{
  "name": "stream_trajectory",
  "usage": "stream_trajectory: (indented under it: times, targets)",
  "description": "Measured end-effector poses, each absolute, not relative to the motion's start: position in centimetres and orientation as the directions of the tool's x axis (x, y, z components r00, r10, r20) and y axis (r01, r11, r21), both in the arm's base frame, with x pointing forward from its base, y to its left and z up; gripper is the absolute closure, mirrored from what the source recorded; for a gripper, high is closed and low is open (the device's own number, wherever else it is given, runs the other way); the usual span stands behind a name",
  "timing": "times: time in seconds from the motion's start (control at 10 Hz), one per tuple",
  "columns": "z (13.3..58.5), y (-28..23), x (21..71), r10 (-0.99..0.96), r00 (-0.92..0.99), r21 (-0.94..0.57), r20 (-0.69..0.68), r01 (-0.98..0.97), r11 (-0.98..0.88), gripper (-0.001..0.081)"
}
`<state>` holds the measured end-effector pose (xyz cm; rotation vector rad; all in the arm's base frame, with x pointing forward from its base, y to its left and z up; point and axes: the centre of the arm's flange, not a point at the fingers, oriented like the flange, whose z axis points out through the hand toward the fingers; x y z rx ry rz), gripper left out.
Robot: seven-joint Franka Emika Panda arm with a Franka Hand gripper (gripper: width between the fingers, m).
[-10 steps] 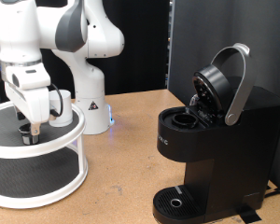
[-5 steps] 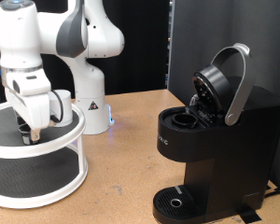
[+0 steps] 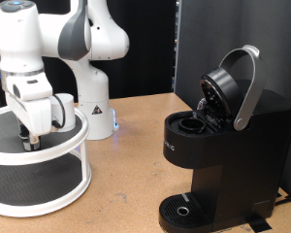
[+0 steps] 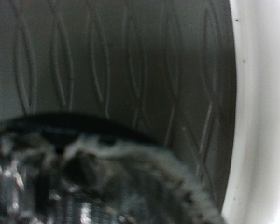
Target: Make a cup of coffee with the keurig machine
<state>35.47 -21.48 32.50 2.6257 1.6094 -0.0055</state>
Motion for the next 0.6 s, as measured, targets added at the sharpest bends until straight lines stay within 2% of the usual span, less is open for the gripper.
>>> stream_trajectory:
  times: [0.3,0.6]
  targets:
    - [33.3,-21.4,35.3,0.893,0.451,0.029,0.006,0.892,-0.451,0.0322]
    - [37.0,-21.3,34.7,0.896,0.437,-0.010,0.078,0.899,-0.437,0.0322]
